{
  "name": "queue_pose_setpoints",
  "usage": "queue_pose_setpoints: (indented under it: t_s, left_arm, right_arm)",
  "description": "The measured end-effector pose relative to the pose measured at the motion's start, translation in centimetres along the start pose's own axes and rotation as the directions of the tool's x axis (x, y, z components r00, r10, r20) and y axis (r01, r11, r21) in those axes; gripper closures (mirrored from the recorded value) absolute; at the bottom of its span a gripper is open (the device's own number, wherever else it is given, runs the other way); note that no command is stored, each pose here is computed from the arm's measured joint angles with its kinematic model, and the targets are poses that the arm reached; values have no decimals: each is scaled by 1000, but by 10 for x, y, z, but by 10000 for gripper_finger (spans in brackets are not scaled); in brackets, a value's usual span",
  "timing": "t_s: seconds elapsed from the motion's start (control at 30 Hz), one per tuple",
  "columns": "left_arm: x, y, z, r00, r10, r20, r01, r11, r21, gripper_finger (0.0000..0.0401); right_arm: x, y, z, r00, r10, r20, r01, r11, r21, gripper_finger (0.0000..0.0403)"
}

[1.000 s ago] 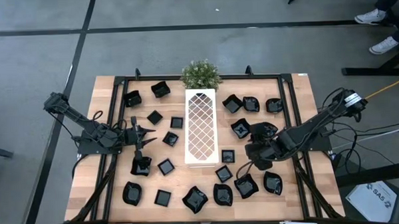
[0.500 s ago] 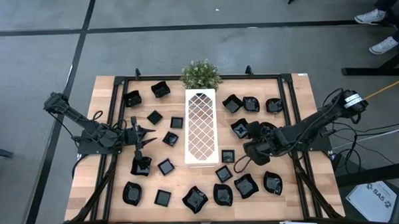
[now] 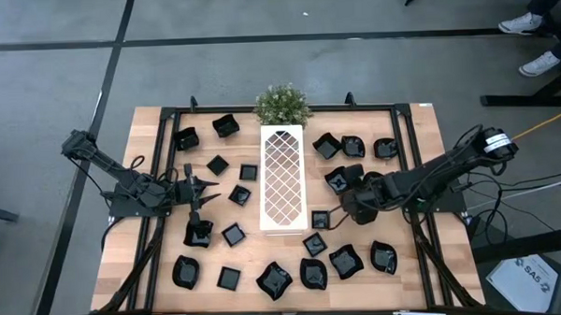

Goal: Pick & Place Mini shaped plates
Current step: Put the distorted square plate on the shelf

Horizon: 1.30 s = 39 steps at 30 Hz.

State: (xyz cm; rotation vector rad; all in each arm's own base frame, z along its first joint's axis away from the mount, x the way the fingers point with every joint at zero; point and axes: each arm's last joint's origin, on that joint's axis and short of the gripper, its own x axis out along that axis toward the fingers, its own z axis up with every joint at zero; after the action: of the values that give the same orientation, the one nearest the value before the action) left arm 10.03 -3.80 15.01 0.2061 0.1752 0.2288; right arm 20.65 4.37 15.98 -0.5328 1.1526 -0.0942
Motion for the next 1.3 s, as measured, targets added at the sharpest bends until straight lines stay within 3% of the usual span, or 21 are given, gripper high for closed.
queue_pose_setpoints:
  t_s: [0.23,0.4,0.6,0.8,1.0,1.3]
  left_arm:
    - [0,0,0,1000,0,0,0,1000,0,258]
    - [0,0,0,1000,0,0,0,1000,0,258]
    - [0,0,0,1000,0,0,0,1000,0,258]
    - [0,0,0,1000,0,0,0,1000,0,258]
    - [0,0,0,1000,0,0,0,1000,0,258]
    - [0,0,0,1000,0,0,0,1000,0,258]
  right_arm:
    - [4,-1,0,1000,14,-18,-14,1000,9,339]
    - [14,4,1,997,61,-45,-62,998,-19,343]
    - [16,3,1,999,-19,-51,17,999,-31,343]
    - [15,2,1,998,-27,-51,24,998,-54,349]
    - [11,1,4,999,-8,-49,8,1000,-16,395]
    - [-5,-10,20,998,3,-70,1,998,58,398]
